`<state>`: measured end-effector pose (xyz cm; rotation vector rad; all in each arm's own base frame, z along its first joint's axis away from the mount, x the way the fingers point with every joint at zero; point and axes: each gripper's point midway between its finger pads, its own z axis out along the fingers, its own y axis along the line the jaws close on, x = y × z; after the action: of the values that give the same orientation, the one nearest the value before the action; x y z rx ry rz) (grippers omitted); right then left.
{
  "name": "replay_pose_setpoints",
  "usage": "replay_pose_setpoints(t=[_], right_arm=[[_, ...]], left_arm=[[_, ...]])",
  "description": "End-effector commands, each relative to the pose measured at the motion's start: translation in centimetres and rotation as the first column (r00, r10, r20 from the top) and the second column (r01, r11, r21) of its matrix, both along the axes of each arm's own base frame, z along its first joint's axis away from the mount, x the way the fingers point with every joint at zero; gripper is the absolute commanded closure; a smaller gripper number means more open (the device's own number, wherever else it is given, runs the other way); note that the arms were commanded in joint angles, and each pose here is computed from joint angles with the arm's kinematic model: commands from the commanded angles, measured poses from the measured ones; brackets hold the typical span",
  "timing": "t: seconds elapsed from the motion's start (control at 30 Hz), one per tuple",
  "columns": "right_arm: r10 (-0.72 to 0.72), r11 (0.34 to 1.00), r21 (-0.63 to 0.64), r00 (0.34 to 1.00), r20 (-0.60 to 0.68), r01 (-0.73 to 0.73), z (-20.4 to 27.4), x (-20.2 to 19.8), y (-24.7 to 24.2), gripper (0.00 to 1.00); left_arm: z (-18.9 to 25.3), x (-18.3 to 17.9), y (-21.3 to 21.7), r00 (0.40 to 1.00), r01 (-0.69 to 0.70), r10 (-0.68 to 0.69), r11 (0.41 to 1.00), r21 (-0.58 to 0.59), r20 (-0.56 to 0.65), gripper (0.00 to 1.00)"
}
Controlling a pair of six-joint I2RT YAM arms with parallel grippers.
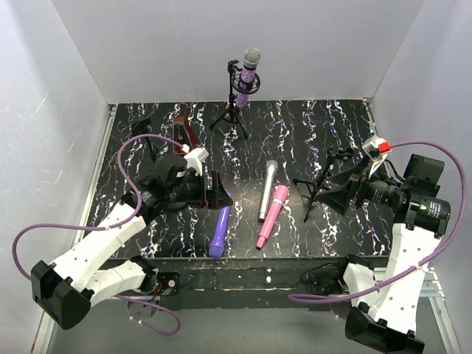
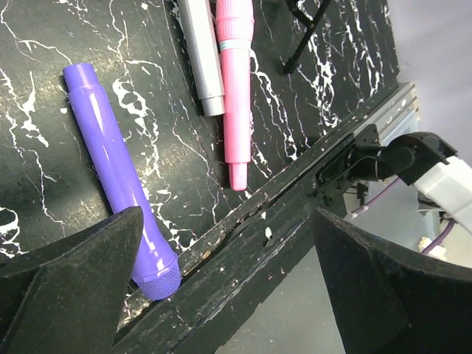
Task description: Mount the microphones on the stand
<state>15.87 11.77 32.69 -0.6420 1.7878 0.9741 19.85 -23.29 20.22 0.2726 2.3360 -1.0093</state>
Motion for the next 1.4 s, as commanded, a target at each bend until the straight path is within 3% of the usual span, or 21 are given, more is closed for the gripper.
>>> replay_pose_setpoints(t=[0.0, 0.7, 1.37], right_arm=[[0.006, 1.0, -0.003, 1.0, 0.022, -0.006, 0.0, 0.2, -0.1, 0.05], [0.007, 1.0, -0.007, 1.0, 0.022, -0.007, -0.4, 0.2, -0.1, 0.05], [0.007, 1.0, -0.013, 1.0, 0.019, -0.007, -0.7, 0.3, -0.2, 0.05]], left_arm=[[0.4, 0.8, 0.2, 0.998, -0.034, 0.03, 0.996, 0.085, 0.053, 0.02], [-0.5, 1.4, 0.8, 0.995, -0.042, 0.024, 0.982, 0.182, 0.097, 0.02], [-2.3, 1.1, 1.7, 0.998, -0.038, 0.022, 0.967, 0.252, 0.066, 0.02]])
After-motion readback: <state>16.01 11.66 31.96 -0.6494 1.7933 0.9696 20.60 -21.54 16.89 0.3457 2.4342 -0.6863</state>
